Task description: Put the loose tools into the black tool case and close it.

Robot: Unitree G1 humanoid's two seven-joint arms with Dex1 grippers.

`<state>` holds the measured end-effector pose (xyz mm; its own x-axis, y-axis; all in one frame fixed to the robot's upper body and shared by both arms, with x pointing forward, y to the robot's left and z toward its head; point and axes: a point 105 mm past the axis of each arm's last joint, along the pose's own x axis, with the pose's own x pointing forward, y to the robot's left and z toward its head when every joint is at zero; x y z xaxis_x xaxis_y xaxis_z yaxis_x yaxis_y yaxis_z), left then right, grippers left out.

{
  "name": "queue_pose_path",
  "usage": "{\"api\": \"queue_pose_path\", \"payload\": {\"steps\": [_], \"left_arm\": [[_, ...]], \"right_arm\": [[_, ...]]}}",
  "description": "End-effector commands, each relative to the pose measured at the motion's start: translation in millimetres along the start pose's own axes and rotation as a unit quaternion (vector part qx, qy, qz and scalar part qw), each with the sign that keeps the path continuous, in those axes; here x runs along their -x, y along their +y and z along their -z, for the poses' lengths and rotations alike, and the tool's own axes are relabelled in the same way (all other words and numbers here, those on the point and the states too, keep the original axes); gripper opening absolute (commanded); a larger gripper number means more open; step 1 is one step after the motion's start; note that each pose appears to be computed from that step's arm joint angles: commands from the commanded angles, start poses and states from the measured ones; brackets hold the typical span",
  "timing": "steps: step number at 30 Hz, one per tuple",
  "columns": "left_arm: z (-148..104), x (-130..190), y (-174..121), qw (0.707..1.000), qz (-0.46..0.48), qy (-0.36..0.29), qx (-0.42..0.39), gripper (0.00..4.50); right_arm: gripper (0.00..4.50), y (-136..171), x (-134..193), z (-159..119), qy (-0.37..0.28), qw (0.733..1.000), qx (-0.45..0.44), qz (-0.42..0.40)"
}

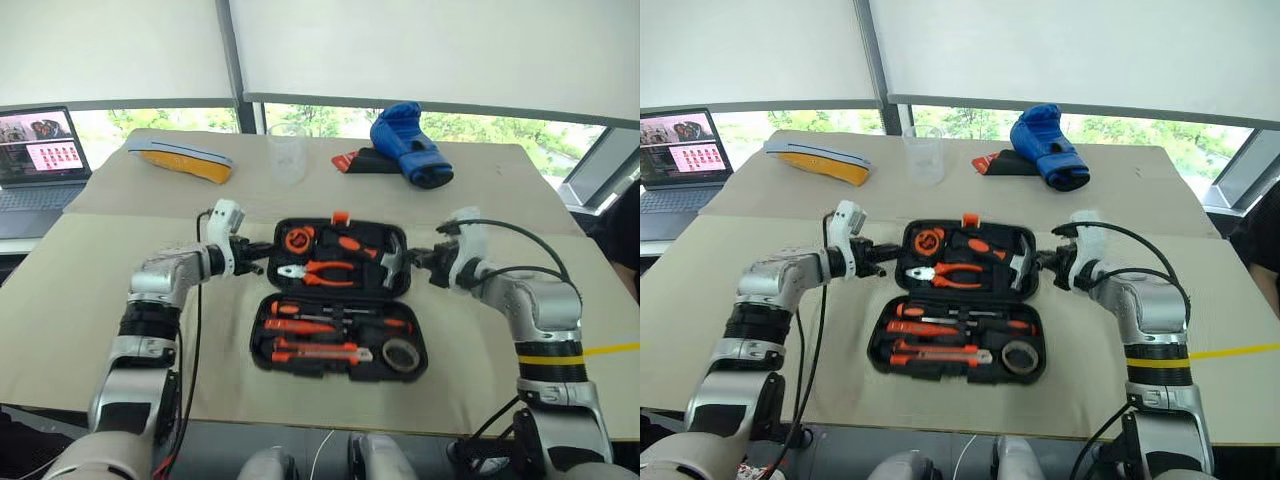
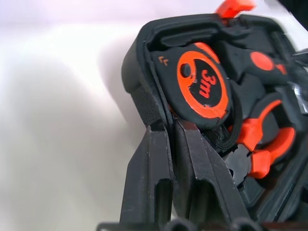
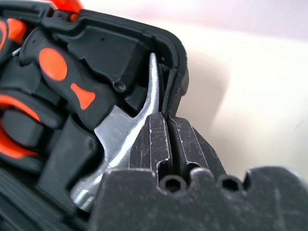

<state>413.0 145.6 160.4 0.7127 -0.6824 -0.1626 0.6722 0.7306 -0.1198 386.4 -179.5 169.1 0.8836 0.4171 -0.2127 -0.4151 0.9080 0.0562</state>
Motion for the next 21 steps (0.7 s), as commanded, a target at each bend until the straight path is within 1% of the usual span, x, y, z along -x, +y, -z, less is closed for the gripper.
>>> {"api": "queue_pose_path", "payload": {"steps": [1,4,6,13,14,15,16,17,18,19,20,21], "left_arm": [[-39,1,-22,0.99,0.045,-0.068,-0.113,0.0],[-26,7,-37,0.981,0.079,-0.054,-0.17,0.0],[-12,14,-44,0.975,0.095,-0.037,-0.195,0.0],[13,34,-48,0.974,0.088,-0.018,-0.209,0.0],[15,44,-46,0.976,0.084,-0.018,-0.199,0.0],[16,53,-46,0.979,0.082,-0.017,-0.188,0.76],[16,61,-46,0.98,0.08,-0.017,-0.179,0.97],[17,71,-47,0.982,0.077,-0.014,-0.173,1.29],[17,77,-48,0.983,0.075,-0.011,-0.169,1.74],[18,84,-47,0.984,0.068,-0.007,-0.164,1.98],[18,89,-46,0.985,0.063,-0.004,-0.16,2.42],[20,98,-46,0.987,0.066,0.004,-0.146,2.7]], "right_arm": [[0.03,8,23,-52,-0.117,0.987,0.113,0.004],[0.03,14,30,-34,-0.109,0.981,0.161,-0.004],[0.03,18,35,-18,-0.101,0.978,0.185,-0.009],[0.03,21,50,17,-0.1,0.971,0.218,0.0],[0.03,20,61,21,-0.101,0.97,0.22,-0.006],[0.72,22,72,22,-0.104,0.97,0.218,-0.015],[0.91,24,84,21,-0.107,0.97,0.217,-0.026],[1.2,27,97,21,-0.104,0.97,0.218,-0.04],[1.61,30,106,20,-0.103,0.969,0.217,-0.052],[1.86,32,117,19,-0.096,0.969,0.218,-0.066],[2.29,33,124,19,-0.091,0.969,0.218,-0.074],[2.58,33,135,23,-0.069,0.969,0.217,-0.092]]}}
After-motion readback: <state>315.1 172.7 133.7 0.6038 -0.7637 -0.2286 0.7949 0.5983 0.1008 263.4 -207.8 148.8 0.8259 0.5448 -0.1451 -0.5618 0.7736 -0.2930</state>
